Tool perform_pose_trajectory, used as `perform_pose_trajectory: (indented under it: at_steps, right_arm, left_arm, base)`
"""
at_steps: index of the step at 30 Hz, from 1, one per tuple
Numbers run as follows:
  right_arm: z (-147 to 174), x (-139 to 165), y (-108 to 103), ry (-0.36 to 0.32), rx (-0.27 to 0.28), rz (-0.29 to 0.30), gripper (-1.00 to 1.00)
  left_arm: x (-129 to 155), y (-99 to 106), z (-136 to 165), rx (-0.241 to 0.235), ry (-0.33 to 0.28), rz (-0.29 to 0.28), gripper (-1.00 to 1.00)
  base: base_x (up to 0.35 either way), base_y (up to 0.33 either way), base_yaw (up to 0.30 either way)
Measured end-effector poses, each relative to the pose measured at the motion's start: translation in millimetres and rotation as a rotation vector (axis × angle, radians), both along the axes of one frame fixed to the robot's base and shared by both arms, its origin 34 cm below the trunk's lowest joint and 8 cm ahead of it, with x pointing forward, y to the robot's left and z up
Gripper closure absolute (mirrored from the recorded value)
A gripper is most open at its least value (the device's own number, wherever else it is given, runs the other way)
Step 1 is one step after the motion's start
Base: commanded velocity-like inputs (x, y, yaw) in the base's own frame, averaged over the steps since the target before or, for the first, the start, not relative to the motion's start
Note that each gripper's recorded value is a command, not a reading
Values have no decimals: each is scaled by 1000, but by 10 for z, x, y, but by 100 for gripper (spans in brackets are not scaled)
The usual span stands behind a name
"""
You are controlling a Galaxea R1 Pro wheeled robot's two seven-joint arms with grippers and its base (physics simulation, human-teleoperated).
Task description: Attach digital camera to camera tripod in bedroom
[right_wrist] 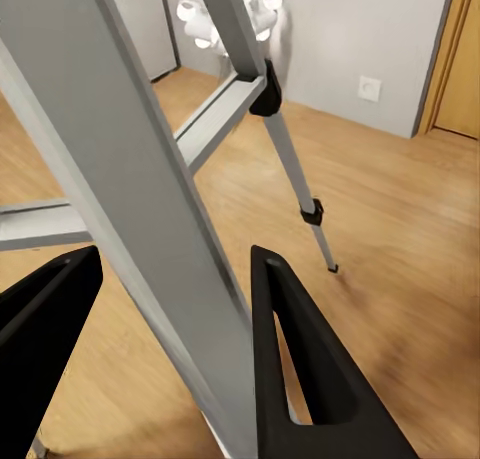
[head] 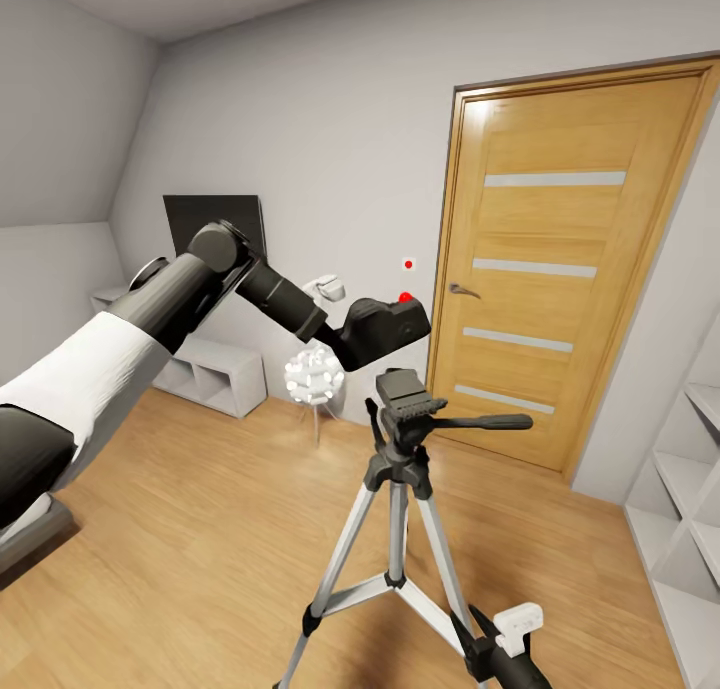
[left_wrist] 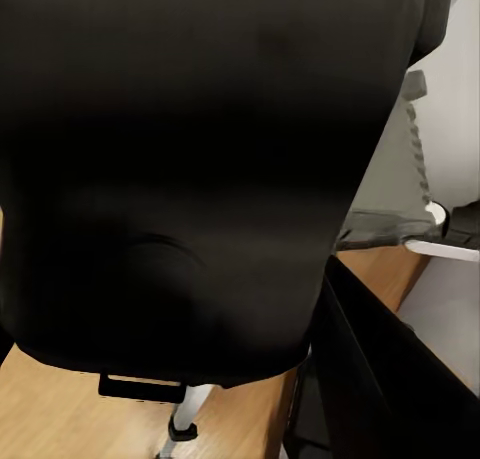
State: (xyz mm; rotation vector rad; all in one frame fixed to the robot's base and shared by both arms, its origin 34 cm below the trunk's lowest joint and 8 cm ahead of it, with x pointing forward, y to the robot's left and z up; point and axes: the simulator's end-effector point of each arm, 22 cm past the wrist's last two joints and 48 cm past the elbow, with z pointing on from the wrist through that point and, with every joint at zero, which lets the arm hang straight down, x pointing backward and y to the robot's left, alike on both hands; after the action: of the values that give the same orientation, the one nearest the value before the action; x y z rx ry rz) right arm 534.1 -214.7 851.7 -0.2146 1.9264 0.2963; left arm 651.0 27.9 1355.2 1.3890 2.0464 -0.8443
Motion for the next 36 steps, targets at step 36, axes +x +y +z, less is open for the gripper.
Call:
perform_pose_trajectory:
  at_steps: [36]
  right_arm:
    - [-202, -134, 1, 54, 22, -16, 100]
  left_arm:
    - [-130, -180, -303, 109, 6, -50, 100]
  base:
    - [0, 0, 0]
